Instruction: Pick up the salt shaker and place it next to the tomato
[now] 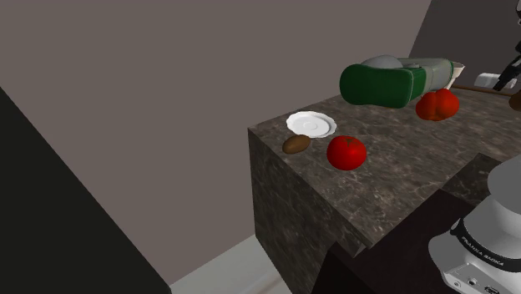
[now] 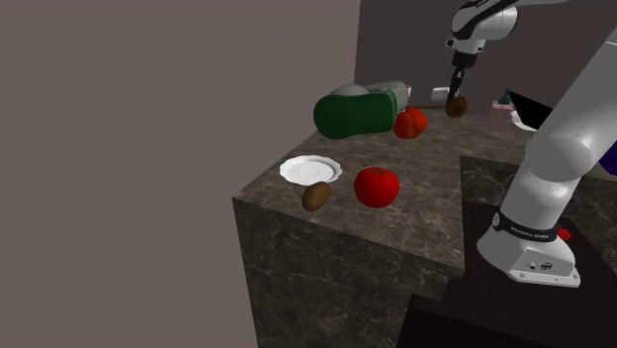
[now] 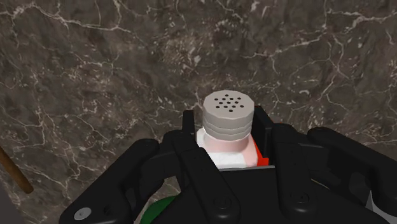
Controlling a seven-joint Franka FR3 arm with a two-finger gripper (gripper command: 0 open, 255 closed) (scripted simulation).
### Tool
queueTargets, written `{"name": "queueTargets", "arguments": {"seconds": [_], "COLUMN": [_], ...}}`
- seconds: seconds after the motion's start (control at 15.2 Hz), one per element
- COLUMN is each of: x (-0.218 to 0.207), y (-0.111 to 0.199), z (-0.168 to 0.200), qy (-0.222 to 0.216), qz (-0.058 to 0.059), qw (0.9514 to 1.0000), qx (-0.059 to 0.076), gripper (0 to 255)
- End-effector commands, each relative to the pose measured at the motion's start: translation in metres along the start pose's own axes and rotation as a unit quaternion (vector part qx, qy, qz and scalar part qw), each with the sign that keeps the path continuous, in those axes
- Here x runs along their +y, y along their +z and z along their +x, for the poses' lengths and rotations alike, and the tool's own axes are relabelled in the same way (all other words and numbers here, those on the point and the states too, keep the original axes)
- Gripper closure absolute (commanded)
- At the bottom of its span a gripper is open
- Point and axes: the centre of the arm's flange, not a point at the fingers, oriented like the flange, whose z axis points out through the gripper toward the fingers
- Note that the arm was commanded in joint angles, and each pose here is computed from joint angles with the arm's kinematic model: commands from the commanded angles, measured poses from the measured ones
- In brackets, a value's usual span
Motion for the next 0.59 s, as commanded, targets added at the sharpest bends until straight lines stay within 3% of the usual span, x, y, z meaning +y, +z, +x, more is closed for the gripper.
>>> {"name": "queueTargets", "arguments": {"seconds": [0.0, 0.53], "x": [-0.002, -0.006], "y": [0.01, 0.052], "z": [0.0, -0.004], "qy": [0.0, 0.0], "qz": [0.0, 0.0], "qw": [1.0, 1.0], "qx": [0.0, 0.0], "gripper": [255, 255]}}
